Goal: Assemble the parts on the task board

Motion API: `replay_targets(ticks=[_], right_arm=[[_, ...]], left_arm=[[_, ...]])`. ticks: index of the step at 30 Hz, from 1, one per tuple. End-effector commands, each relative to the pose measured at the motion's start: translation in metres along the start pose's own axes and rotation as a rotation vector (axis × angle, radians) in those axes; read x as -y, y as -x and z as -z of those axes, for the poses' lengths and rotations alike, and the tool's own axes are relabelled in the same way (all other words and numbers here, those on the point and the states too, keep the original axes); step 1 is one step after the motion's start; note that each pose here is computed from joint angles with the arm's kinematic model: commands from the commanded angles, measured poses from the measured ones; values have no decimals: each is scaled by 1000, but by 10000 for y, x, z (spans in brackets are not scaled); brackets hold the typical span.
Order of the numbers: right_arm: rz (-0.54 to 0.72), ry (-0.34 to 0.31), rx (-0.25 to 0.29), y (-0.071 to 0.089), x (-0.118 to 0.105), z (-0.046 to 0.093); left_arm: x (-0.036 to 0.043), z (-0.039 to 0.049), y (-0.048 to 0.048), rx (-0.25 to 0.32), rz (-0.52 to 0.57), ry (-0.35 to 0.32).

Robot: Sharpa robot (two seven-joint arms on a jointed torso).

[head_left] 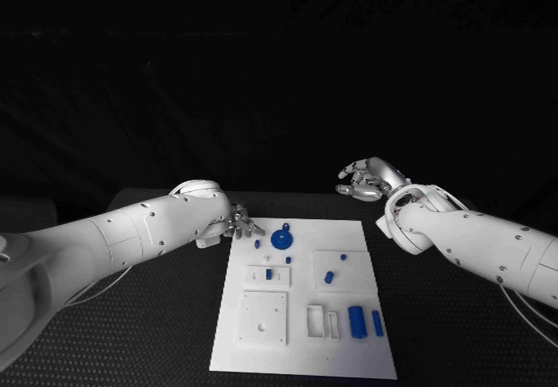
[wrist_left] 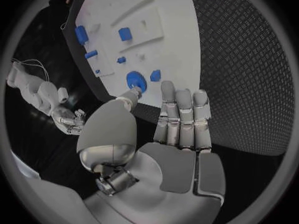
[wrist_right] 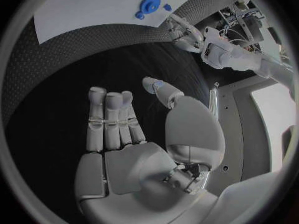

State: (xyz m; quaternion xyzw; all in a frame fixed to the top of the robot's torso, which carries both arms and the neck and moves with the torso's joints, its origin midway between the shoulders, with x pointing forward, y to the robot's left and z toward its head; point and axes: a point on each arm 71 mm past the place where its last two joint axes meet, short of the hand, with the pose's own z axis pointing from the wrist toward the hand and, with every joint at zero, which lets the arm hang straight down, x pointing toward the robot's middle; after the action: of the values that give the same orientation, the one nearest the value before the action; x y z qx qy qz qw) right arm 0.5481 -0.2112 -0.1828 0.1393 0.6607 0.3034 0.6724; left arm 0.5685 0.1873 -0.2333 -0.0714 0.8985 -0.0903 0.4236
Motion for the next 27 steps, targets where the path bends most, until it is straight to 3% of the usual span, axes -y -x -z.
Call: replay_targets(ticks=[1, 15, 27], right_arm=[[1, 9, -10, -12, -17, 0], [0, 11, -11, -15, -22, 1], [0, 11, -12, -17, -26, 1]], left_arm=[[18, -23, -36, -29, -19, -3], [53, -82, -150, -84, -25, -4], [52, -105, -172, -96, -22, -3]])
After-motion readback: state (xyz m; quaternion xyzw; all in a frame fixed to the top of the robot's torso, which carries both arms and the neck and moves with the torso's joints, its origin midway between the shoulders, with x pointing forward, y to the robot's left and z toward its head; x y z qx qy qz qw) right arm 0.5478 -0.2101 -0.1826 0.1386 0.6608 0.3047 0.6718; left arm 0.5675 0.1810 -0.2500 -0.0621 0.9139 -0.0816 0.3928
